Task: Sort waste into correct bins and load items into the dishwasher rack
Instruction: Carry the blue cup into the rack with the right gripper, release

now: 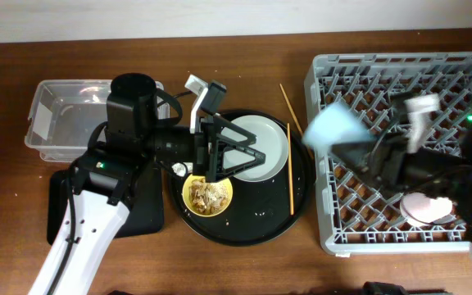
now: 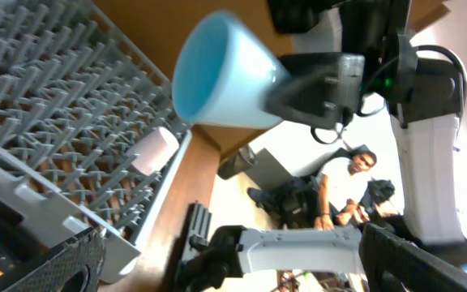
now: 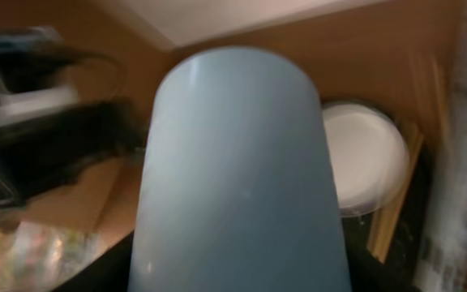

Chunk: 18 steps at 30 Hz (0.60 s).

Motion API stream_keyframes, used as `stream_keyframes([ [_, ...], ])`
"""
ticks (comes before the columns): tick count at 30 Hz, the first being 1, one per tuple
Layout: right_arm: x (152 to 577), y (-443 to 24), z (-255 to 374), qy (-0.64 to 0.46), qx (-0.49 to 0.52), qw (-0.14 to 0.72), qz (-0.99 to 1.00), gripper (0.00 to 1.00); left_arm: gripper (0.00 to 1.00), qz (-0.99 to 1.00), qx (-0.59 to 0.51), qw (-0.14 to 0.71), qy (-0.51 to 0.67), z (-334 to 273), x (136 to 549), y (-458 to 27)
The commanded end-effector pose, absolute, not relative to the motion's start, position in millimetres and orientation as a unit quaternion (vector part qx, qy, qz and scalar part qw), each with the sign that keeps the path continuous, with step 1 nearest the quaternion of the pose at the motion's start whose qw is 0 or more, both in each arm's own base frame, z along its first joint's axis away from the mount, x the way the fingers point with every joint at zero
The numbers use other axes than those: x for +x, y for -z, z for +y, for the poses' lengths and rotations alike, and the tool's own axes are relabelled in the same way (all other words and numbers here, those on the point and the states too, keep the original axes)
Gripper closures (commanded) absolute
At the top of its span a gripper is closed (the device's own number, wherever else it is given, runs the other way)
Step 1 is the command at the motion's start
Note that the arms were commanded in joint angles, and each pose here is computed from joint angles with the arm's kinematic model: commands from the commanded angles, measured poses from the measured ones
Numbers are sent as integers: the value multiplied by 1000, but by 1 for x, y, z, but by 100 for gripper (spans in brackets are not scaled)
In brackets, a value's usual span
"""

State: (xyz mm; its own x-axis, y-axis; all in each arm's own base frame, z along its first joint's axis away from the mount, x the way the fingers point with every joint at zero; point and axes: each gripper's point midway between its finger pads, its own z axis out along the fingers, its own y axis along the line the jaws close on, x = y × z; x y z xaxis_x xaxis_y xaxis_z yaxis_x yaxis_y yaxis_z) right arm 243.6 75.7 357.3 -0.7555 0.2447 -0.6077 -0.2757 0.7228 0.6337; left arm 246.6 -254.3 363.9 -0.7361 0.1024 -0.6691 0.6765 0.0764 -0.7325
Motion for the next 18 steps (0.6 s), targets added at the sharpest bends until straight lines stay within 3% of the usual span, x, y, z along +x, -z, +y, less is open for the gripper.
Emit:
stream_keyframes([
  [1, 235, -307, -50, -189, 305, 310, 880, 42, 0, 708, 268, 243, 607, -253, 250, -363],
  [4, 205, -271, -136, -88, 487, 248, 833, 42, 0, 714, 261, 232, 607, -252, 248, -360],
  [7, 191, -235, -186, -34, 576, 174, 798, 42, 0, 715, 259, 229, 607, -252, 248, -359],
  [13, 212, -155, -234, -20, 618, 66, 784, 41, 0, 722, 251, 216, 608, -252, 246, -355],
  [16, 224, -135, -233, -56, 614, 45, 786, 17, 0, 724, 249, 218, 605, -252, 247, -354],
  [18, 233, -140, -229, -78, 606, 58, 790, 14, 0, 726, 247, 221, 602, -251, 249, -353],
])
